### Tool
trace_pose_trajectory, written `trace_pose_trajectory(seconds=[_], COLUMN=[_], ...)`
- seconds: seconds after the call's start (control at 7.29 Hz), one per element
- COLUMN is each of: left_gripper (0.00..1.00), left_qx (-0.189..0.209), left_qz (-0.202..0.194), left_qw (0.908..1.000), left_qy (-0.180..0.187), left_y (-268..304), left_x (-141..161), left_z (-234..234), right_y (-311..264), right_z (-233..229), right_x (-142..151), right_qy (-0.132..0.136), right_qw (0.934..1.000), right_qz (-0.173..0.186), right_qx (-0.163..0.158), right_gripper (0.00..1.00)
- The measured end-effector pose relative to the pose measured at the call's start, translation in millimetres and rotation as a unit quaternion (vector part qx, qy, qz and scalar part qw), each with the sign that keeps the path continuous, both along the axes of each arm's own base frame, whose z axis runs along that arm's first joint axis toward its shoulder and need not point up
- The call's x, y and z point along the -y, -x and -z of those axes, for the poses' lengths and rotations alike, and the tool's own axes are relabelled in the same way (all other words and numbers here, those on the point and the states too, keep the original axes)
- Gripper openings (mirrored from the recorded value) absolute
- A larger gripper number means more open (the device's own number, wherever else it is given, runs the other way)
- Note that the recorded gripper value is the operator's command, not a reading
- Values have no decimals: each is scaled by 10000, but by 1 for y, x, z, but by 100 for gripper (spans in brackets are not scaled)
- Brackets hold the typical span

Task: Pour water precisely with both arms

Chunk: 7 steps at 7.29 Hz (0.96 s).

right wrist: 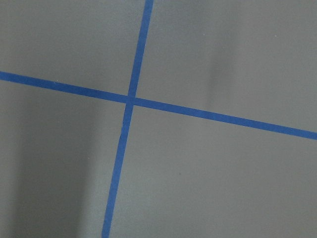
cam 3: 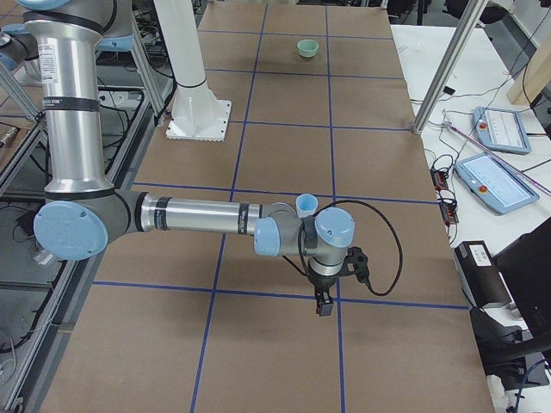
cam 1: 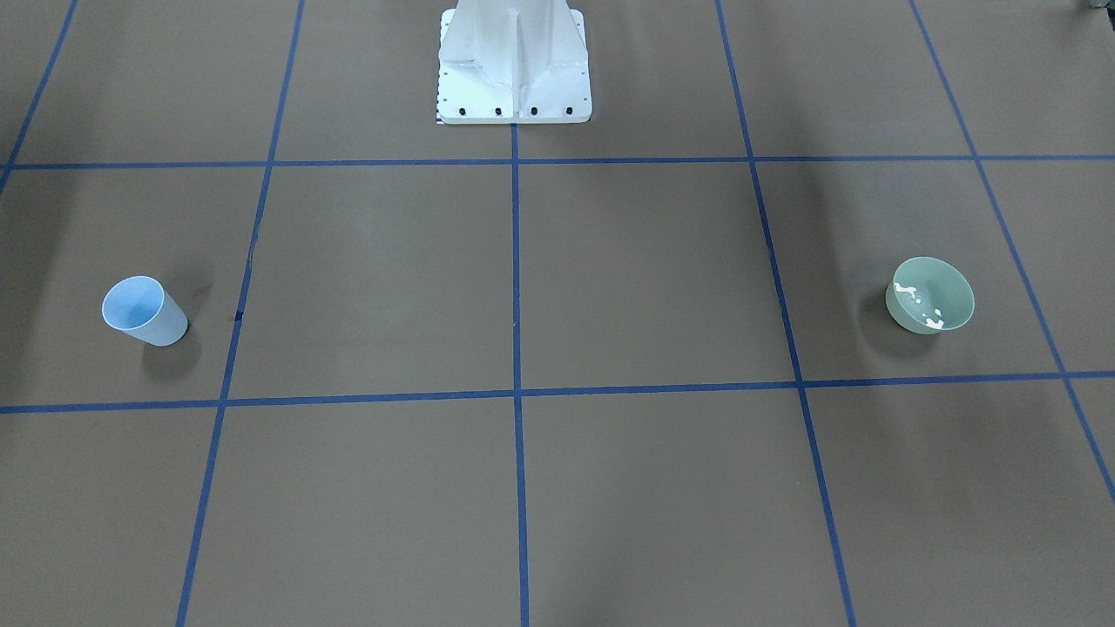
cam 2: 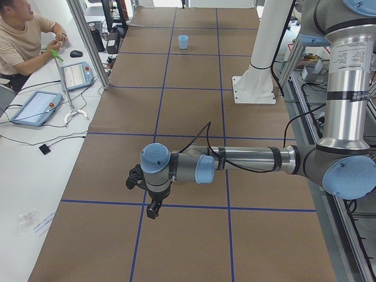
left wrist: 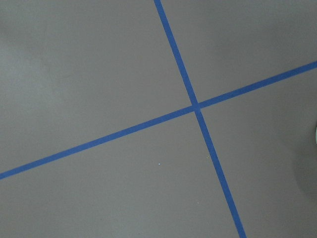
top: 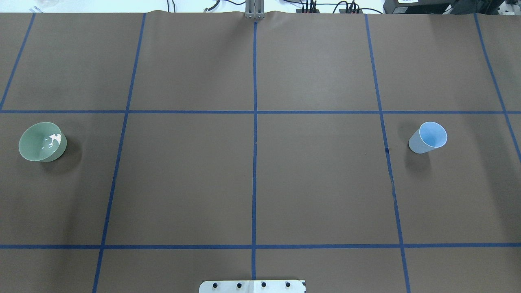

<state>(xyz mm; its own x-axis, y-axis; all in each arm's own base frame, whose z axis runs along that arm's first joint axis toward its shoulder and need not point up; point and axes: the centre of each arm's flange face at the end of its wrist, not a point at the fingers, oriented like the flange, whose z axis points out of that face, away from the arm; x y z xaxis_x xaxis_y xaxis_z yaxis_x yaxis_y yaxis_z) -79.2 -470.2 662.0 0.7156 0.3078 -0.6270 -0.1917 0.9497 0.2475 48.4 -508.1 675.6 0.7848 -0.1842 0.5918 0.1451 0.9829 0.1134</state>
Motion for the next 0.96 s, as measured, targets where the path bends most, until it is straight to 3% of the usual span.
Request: trace_pose_trajectory(seconds=[0.41, 0.96], left_gripper=[100, 100], left_qx=[34, 46], left_qz=[-11, -3], left_qw=[10000, 9999], left_qy=[34, 99], left_y=[0, -1], left_x=[-30, -39], left_z=[-5, -10], right_y=[0, 1], right_z=[0, 4], right_x=[0, 3], right_qy=[-52, -82], right_qw=[10000, 10000], right_qz=[0, 3], right_qx=[3, 18], right_gripper=[100, 100])
